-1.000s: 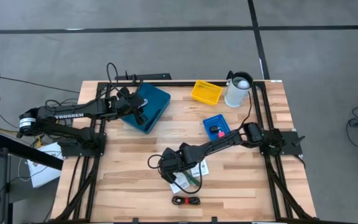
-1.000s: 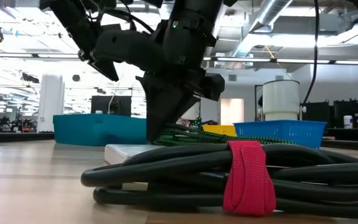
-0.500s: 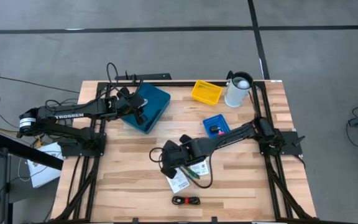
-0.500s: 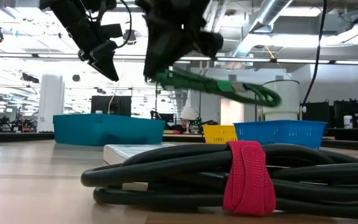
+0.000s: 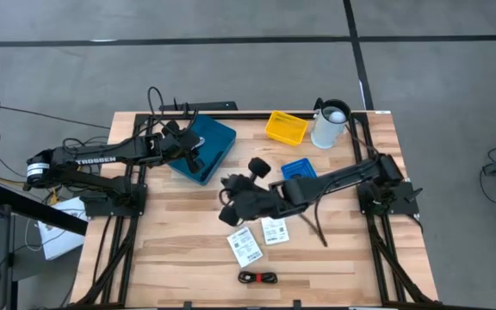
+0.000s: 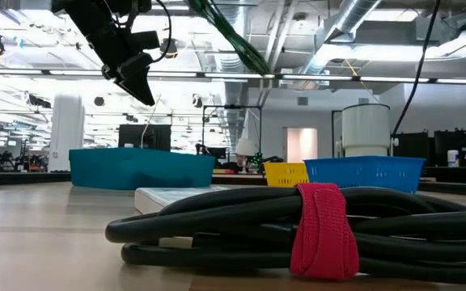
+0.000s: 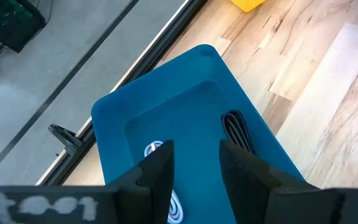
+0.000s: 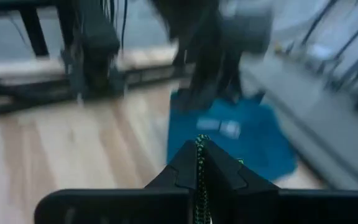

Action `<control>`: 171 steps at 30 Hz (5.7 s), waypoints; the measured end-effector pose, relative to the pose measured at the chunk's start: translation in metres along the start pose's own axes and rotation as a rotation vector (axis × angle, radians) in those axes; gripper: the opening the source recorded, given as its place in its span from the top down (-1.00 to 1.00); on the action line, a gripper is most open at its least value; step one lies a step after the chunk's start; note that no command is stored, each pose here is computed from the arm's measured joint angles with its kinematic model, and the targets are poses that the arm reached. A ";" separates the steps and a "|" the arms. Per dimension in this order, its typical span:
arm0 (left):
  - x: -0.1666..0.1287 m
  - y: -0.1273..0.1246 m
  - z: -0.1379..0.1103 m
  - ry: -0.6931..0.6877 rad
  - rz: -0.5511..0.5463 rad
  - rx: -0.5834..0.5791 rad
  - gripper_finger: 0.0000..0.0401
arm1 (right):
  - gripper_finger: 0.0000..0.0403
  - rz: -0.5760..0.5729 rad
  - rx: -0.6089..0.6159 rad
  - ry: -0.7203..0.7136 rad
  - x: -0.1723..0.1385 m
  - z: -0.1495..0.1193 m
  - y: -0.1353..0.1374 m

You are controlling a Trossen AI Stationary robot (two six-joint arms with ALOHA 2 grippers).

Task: Pick and place items into bin
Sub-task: Put the green charger cable into the dark blue bin, then put the black charger cable into the dark blue bin

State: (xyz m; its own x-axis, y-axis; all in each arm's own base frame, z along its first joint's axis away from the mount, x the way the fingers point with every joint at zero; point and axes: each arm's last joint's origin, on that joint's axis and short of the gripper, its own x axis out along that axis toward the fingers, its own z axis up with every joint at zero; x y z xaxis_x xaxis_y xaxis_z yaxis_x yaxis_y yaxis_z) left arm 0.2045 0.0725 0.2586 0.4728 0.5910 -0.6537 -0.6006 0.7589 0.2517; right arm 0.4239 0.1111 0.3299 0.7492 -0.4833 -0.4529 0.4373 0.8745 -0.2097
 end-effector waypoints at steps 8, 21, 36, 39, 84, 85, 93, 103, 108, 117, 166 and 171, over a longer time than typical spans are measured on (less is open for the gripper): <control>0.000 0.000 0.000 0.000 0.000 0.000 0.41 | 0.97 -0.071 -0.136 -0.144 0.003 0.031 -0.031; 0.000 0.000 0.000 0.000 0.000 0.000 0.41 | 0.97 0.143 -0.092 -0.459 0.003 0.090 -0.149; 0.000 0.000 0.000 0.000 0.000 0.000 0.41 | 0.97 0.249 0.189 -0.764 0.065 0.099 -0.254; 0.000 0.000 0.000 0.000 0.000 0.000 0.41 | 0.97 0.265 0.230 -0.791 0.090 0.091 -0.258; 0.000 0.000 0.000 0.000 0.000 0.000 0.41 | 0.72 0.293 0.201 -0.493 0.182 0.030 -0.213; 0.000 0.000 0.000 0.000 0.000 0.000 0.41 | 0.72 0.293 0.201 -0.493 0.181 0.030 -0.213; 0.000 0.000 0.000 0.000 0.000 0.000 0.41 | 0.72 0.296 0.201 -0.494 0.179 0.032 -0.213; 0.000 0.000 0.000 0.000 0.000 0.000 0.41 | 0.72 0.289 0.142 -0.408 0.093 0.067 -0.237; 0.000 0.000 0.000 0.000 0.000 0.000 0.41 | 0.72 0.322 0.102 -0.274 0.020 0.074 -0.242; 0.000 0.000 0.000 0.000 0.000 0.000 0.41 | 0.72 0.522 0.026 0.208 -0.059 0.037 -0.189; 0.000 0.000 0.000 0.000 0.000 0.000 0.41 | 0.55 0.626 -0.049 0.758 -0.050 -0.121 0.122; 0.000 0.000 0.000 0.001 0.000 0.001 0.41 | 0.26 0.634 -0.055 0.778 -0.044 -0.128 0.126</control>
State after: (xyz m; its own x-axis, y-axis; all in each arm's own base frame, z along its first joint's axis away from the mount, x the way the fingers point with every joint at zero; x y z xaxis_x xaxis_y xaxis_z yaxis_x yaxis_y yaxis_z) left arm 0.2044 0.0725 0.2585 0.4720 0.5906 -0.6546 -0.6000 0.7592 0.2523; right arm 0.3823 0.2484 0.2128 0.2935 0.2163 -0.9312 0.0321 0.9713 0.2357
